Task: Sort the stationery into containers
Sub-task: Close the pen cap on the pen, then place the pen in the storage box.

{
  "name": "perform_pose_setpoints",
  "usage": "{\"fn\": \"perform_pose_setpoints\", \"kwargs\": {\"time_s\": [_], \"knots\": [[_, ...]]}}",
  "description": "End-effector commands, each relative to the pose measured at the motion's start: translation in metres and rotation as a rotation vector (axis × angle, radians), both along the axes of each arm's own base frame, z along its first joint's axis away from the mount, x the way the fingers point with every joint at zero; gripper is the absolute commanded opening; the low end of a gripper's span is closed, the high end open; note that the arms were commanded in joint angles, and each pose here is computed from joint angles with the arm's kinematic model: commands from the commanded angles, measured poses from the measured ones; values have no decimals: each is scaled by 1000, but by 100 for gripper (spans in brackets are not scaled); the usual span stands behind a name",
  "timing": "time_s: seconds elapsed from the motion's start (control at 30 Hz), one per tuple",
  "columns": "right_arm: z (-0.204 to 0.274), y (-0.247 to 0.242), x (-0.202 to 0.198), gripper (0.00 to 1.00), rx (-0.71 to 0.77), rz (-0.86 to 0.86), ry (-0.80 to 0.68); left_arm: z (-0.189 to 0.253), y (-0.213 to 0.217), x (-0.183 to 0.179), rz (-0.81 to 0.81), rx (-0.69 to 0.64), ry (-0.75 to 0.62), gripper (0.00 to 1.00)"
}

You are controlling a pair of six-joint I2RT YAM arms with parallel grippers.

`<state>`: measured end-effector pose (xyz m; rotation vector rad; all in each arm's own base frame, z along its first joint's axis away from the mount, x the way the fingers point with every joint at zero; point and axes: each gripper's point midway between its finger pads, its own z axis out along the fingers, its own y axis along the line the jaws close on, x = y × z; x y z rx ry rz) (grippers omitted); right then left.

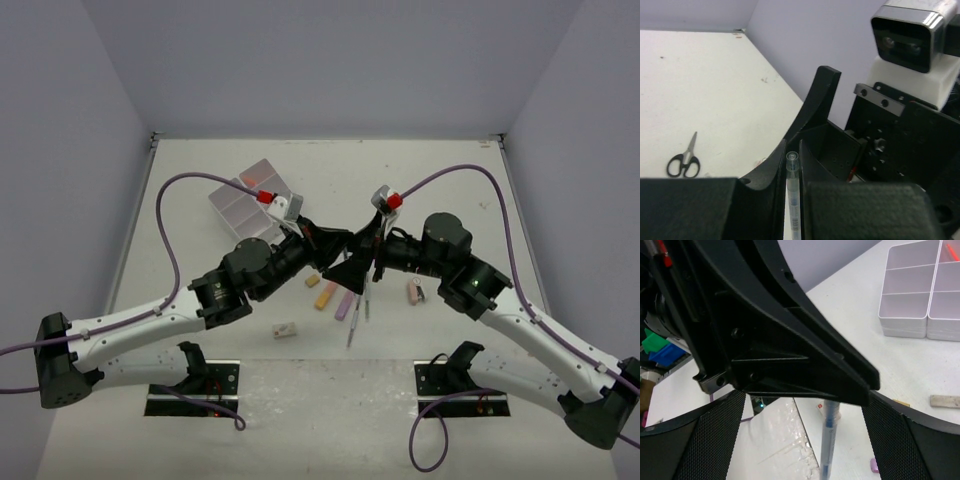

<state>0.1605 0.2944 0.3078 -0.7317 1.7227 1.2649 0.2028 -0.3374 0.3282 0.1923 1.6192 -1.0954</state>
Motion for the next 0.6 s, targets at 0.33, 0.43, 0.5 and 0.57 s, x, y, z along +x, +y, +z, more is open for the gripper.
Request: {"fn": "perform_pose_setpoints", "kwargs": {"time_s": [0.33,0.43,0.5,0.57], "knots": [[-33,-63,36,99,-115,-415,-14,24,55,94,468,222,-146,0],[-29,-78,36,99,-116,-479,-12,32,83,124,617,265,-159,0],[-25,-84,35,99,-104,-502,-19,36,106,146,720,276,-163,0],[-21,-87,33,99,-91,-505,-22,38,126,167,807,282,-169,0]]}}
